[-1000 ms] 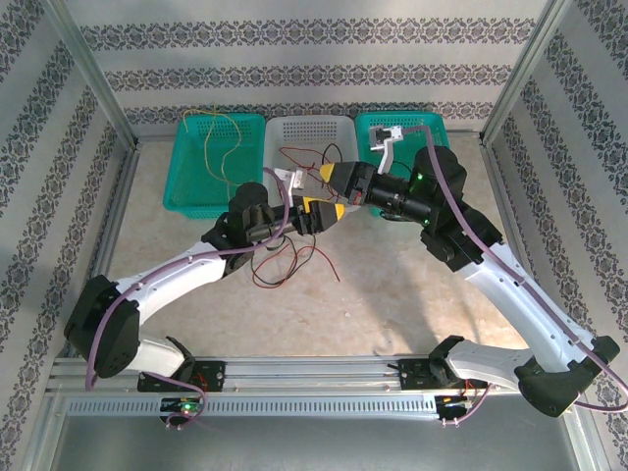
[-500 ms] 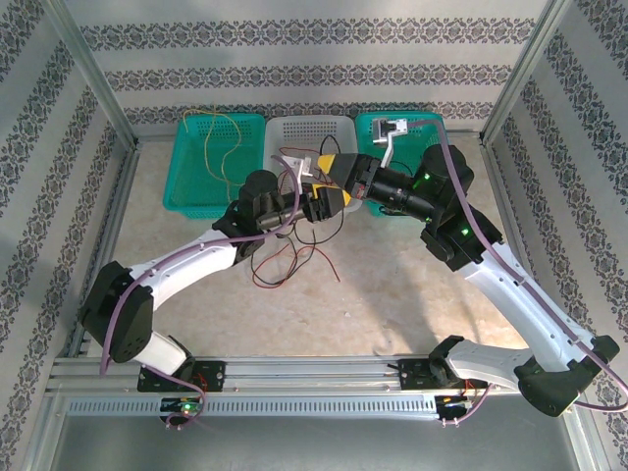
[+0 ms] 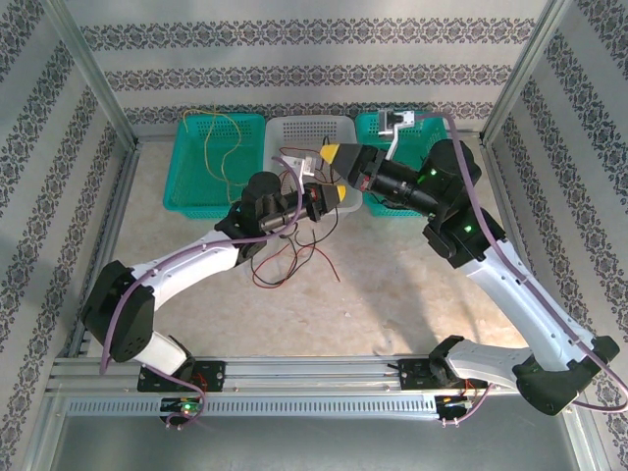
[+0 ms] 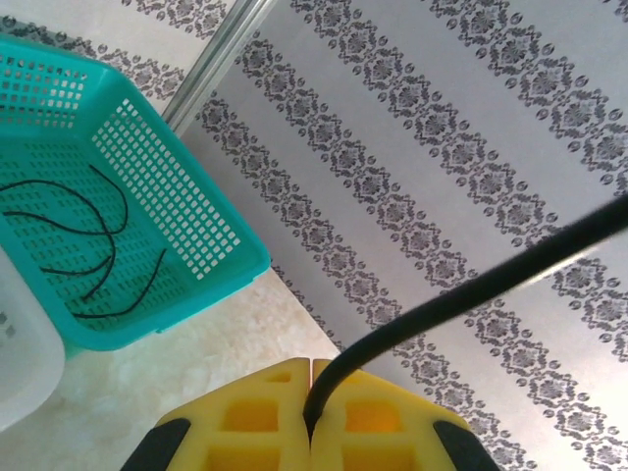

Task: Untangle the cables

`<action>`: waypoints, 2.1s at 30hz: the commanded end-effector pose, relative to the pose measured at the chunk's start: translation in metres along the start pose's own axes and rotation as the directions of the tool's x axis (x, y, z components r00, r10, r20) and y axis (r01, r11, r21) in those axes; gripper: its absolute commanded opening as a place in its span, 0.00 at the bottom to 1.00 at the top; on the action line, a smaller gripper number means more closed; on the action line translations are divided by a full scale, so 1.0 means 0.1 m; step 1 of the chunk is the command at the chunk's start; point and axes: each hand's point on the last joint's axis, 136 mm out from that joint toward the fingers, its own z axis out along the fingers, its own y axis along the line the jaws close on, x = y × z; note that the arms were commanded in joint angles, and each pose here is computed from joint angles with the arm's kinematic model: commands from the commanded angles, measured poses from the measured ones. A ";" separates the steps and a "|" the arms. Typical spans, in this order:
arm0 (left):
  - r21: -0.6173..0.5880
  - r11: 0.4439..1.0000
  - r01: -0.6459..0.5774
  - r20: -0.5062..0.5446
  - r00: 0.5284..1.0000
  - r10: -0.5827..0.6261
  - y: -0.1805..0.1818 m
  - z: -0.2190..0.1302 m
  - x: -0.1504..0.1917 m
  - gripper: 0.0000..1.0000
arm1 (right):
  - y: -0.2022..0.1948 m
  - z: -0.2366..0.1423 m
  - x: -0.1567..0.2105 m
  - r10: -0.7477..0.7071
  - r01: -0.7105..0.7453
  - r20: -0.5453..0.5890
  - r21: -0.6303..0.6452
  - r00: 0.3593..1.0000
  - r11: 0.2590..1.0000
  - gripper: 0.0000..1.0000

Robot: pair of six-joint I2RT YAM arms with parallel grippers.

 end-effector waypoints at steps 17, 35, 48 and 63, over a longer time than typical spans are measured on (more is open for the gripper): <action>0.087 0.996 0.004 -0.027 1.000 -0.001 -0.32 -0.25 0.33 0.00 | -0.98 -0.34 -0.66 -0.022 -0.064 0.195 0.424 0.980 0.904 0.63; 0.428 0.871 0.241 -0.129 0.970 -0.205 -0.65 -0.25 -0.11 0.00 | -1.16 -0.30 0.26 -0.081 0.145 -0.174 0.394 0.981 0.907 0.66; 0.536 0.808 0.246 -0.277 0.955 -0.107 -1.04 -0.38 0.00 0.00 | -1.08 -0.12 0.30 -0.149 0.231 -0.236 0.370 0.960 0.900 0.46; 0.570 0.783 0.250 -0.301 0.950 -0.084 -1.14 -0.46 0.01 0.00 | -1.18 -0.04 0.27 -0.133 0.226 -0.249 0.399 0.959 0.889 0.14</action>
